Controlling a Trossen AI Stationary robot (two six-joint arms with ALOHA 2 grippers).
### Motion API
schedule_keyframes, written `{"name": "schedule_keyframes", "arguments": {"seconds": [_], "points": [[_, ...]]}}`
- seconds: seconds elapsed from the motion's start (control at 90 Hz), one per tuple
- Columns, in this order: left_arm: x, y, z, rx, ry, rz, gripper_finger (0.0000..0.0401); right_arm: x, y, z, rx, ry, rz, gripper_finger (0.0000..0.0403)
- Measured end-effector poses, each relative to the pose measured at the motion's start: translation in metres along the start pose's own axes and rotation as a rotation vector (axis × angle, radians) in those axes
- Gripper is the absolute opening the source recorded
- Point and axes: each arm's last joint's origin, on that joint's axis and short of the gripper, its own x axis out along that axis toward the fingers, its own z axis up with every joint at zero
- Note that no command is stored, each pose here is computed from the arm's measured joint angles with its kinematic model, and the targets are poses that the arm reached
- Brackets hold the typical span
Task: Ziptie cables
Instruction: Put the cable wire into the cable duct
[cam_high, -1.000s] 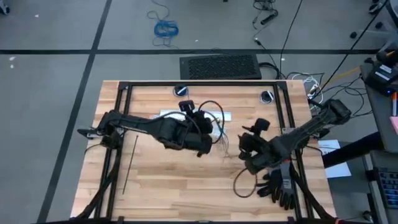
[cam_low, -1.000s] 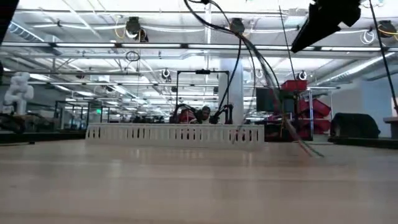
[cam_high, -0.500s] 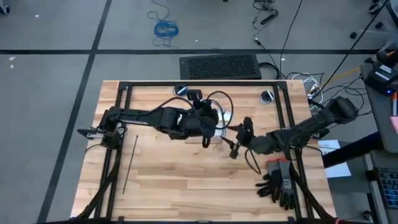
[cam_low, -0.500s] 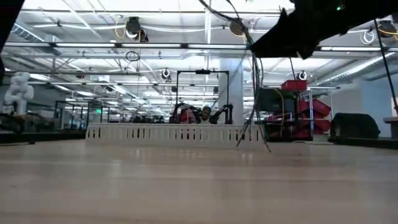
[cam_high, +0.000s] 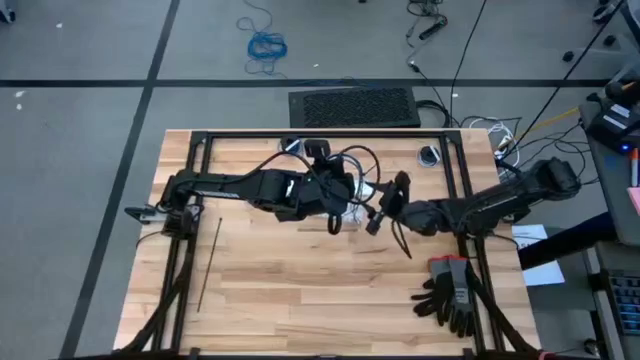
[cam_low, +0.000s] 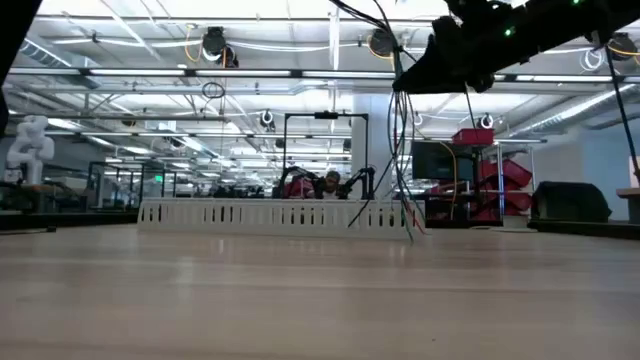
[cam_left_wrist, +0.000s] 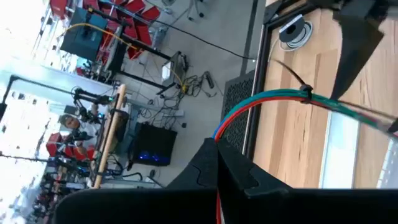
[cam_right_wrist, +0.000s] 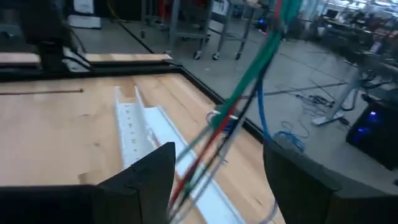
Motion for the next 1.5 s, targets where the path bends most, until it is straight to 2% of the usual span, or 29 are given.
{"name": "schedule_keyframes", "arguments": {"seconds": [0.211,0.322,0.567,0.656,0.722,0.789,0.856,0.933,0.978,1.1,1.211,1.378,1.5], "points": [[-0.001,0.004,0.001,0.016,-0.004,0.01,0.0,-0.016,0.005,0.008,0.01,-0.039,0.054,0.0234],[0.001,0.007,0.0,0.012,0.003,0.016,0.0,-0.004,-0.003,0.005,-0.001,-0.015,0.0,0.0233],[0.004,0.009,0.0,0.016,0.003,0.022,0.0,0.023,-0.017,0.007,0.066,-0.054,0.136,0.0233],[0.006,0.01,0.001,0.003,-0.001,0.026,0.0,0.027,-0.019,0.004,0.08,-0.04,0.141,0.0228],[0.008,0.012,0.0,-0.002,0.004,0.03,0.0,0.031,-0.02,-0.001,0.09,-0.006,0.134,0.0211],[0.009,0.013,-0.002,-0.006,0.015,0.028,0.0,0.034,-0.021,-0.006,0.101,0.037,0.13,0.0176],[0.01,0.012,-0.005,-0.031,0.03,0.018,0.0,0.034,-0.021,-0.011,0.101,0.074,0.127,0.0122],[0.013,0.011,-0.011,-0.055,0.074,0.007,0.0,0.033,-0.021,-0.016,0.066,0.125,0.125,0.0039],[0.014,0.011,-0.017,-0.069,0.111,-0.003,0.0,0.033,-0.021,-0.019,0.036,0.148,0.115,0.0017],[0.022,0.013,-0.039,-0.115,0.256,-0.023,0.0,0.029,-0.029,-0.021,-0.023,0.192,0.018,0.0004],[0.032,0.009,-0.055,-0.142,0.365,-0.014,0.0,0.027,-0.037,-0.009,-0.069,0.21,-0.02,0.0003],[0.057,-0.007,-0.071,-0.166,0.442,-0.044,0.0,0.035,-0.038,0.009,-0.089,0.244,0.082,0.0002],[0.083,-0.038,-0.089,-0.157,0.496,-0.115,0.0,0.047,-0.034,-0.007,-0.091,0.339,0.134,0.0001]]}}
